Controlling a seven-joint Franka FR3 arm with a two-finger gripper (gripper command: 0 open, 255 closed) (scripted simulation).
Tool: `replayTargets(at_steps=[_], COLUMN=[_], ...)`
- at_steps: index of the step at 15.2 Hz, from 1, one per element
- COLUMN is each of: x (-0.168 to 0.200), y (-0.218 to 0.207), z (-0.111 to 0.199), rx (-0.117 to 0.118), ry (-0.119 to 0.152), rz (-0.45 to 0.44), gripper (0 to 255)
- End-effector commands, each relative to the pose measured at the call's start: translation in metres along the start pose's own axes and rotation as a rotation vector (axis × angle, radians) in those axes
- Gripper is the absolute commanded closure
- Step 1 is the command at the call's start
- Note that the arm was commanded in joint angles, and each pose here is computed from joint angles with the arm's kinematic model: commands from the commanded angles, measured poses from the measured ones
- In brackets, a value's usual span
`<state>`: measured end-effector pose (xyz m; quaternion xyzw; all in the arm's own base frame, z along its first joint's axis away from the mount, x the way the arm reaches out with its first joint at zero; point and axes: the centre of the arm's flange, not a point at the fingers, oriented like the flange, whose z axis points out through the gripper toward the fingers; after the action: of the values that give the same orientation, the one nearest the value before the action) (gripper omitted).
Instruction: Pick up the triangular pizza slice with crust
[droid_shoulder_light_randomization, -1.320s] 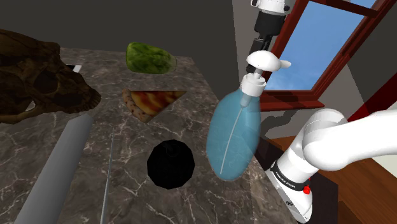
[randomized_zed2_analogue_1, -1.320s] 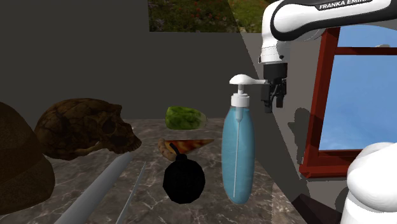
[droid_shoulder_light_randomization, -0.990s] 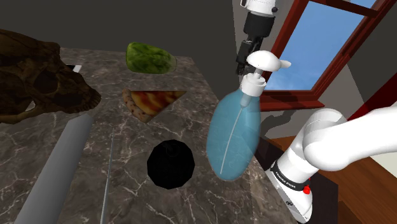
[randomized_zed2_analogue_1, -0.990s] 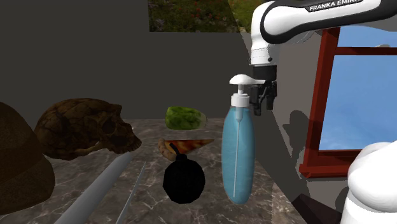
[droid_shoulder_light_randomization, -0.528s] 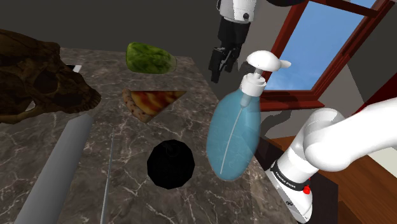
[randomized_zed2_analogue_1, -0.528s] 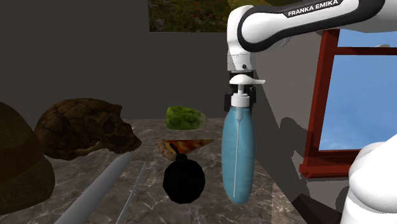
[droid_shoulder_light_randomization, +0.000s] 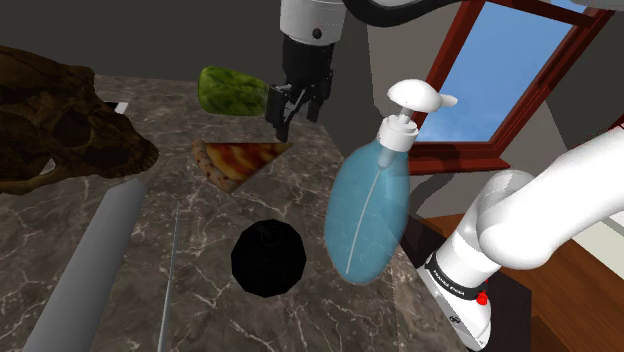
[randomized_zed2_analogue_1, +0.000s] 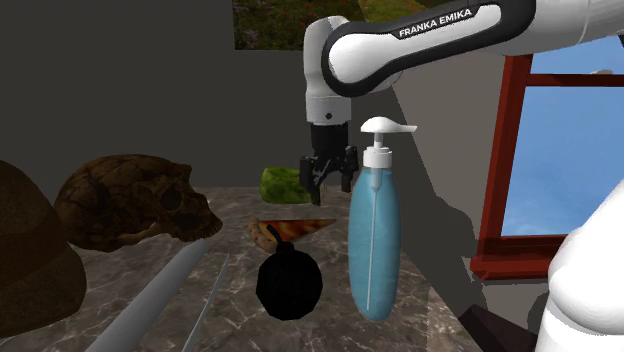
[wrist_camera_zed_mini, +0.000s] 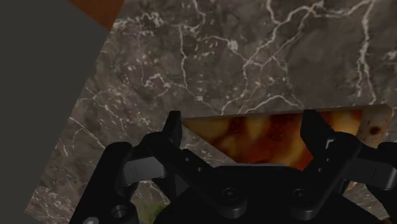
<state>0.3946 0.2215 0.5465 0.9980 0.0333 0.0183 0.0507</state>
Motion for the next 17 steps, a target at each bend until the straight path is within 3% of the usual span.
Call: replayTargets(at_steps=[1,11,17], x=[0.010,0.074,0.076], y=[-0.024,-0.138,-0.145], z=[0.002,0.018,0.045], rx=[-0.004,-0.030,-0.031], ry=[0.010,0.055,0.057], rz=[0.008,0.040,0.042], gripper=[0,0,0])
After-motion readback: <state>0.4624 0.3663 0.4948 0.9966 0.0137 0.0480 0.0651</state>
